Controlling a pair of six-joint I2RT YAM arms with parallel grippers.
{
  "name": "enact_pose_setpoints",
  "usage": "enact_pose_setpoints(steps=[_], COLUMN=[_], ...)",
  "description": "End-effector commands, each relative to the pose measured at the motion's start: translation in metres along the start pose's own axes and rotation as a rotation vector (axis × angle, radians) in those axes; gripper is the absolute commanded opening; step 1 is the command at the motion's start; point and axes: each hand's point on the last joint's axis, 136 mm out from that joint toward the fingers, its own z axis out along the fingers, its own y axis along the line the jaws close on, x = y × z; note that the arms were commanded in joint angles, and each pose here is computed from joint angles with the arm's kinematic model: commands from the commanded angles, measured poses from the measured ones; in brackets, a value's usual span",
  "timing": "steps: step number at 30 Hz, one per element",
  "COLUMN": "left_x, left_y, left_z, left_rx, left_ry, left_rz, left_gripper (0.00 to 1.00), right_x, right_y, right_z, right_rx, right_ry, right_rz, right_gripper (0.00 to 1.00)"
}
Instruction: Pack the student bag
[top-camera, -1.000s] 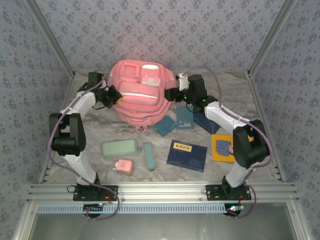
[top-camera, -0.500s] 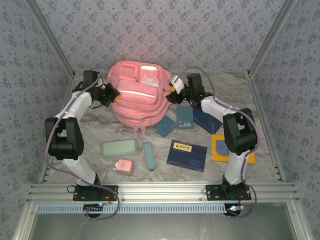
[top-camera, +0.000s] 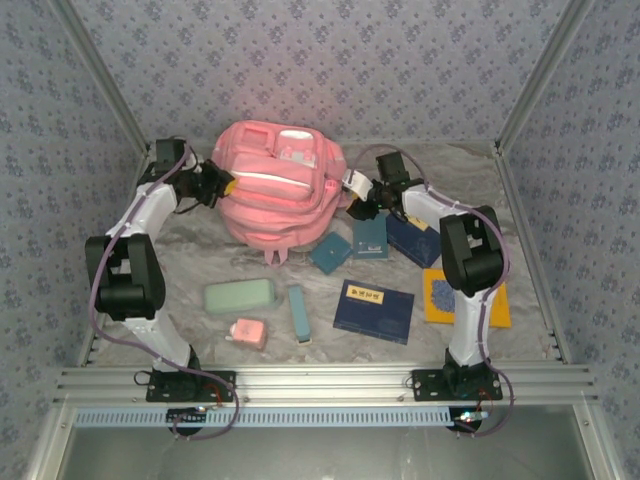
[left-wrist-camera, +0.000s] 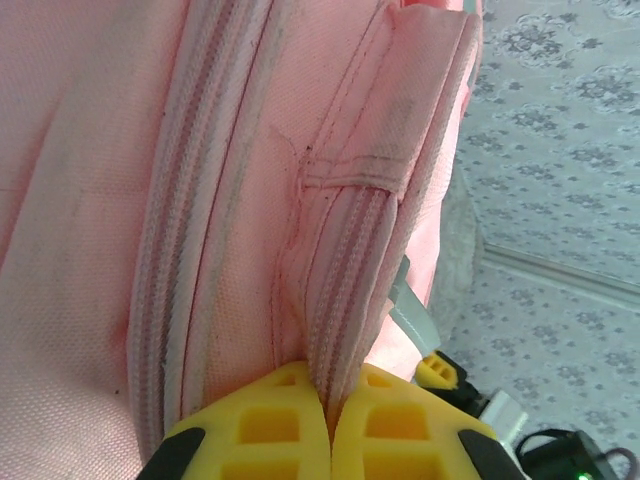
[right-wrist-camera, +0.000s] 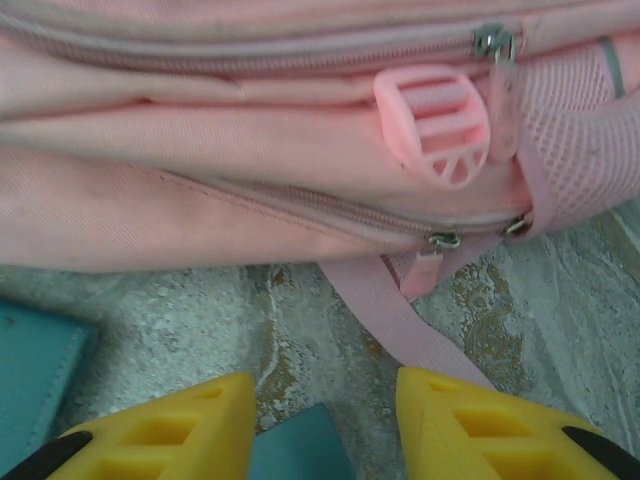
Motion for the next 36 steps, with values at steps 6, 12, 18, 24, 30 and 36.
enact_pose_setpoints(steps=[6, 12, 18, 24, 30, 36], left_x=[-0.004, -0.003, 0.002, 0.002, -0.002, -0.005], left_y=[-0.057, -0.046, -0.034, -0.031, -0.029, -0.028], left_z=[-0.023, -0.025, -0.025, -0.022, -0.017, -0.013], left_rx=[0.187, 0.169, 0.155, 0.150, 0.146, 0.155], left_ry=[-0.014, -0.012, -0.012, -0.002, 0.004, 0.006], left_rz=[0.069, 0.069, 0.072, 0.075, 0.067, 0.050], left_gripper=[0.00, 0.00, 0.00, 0.00, 0.00, 0.00], right_x=[0.006, 0.005, 0.003, 0.003, 0.011, 0.018], right_y=[-0.004, -0.018, -0.027, -0.026, -0.016, -0.020], right_z=[0.026, 0.044, 0.056, 0.068, 0.082, 0.087], right_rx=[-0.018, 0.011, -0.014, -0.054, -0.084, -0.056], right_ry=[0.059, 0.045, 0.027, 0.015, 0.063, 0.103], right_rz=[-0.032, -0.022, -0.034, -0.066, -0.142, -0.145], right_gripper=[0.50, 0.50, 0.51, 0.50, 0.44, 0.16])
